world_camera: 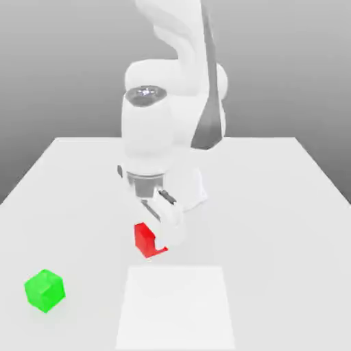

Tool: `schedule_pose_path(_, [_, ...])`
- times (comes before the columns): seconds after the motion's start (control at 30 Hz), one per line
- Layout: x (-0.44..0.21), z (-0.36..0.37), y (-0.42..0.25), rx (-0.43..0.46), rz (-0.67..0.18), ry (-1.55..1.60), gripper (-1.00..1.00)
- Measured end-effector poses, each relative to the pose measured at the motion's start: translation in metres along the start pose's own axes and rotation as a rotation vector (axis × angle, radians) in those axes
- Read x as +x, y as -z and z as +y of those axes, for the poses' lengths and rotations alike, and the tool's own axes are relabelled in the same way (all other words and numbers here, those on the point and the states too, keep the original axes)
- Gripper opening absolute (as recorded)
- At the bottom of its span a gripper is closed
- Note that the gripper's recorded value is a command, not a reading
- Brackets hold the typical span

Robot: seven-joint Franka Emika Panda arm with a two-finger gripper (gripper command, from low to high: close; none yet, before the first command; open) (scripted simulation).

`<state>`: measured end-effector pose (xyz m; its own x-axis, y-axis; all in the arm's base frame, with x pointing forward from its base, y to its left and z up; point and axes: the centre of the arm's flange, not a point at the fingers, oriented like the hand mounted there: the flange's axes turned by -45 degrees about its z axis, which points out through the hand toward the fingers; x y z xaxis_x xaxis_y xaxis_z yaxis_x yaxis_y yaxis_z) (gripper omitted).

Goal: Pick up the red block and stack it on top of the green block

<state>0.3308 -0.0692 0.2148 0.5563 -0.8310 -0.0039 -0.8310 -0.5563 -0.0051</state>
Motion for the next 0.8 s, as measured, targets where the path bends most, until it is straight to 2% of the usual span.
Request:
schedule_pose_path(0.5, [0.171,0.06,0.031,-0.002,0.002,0.253,-1.0])
schedule_pose_path(0.67, [0.181,0.061,-0.017,-0.004,0.003,0.289,-1.0])
schedule_pose_path(0.7, [0.181,0.061,-0.027,-0.005,0.003,0.289,1.0])
schedule_pose_path(0.8, [0.181,0.061,-0.027,-0.005,0.003,0.289,1.0])
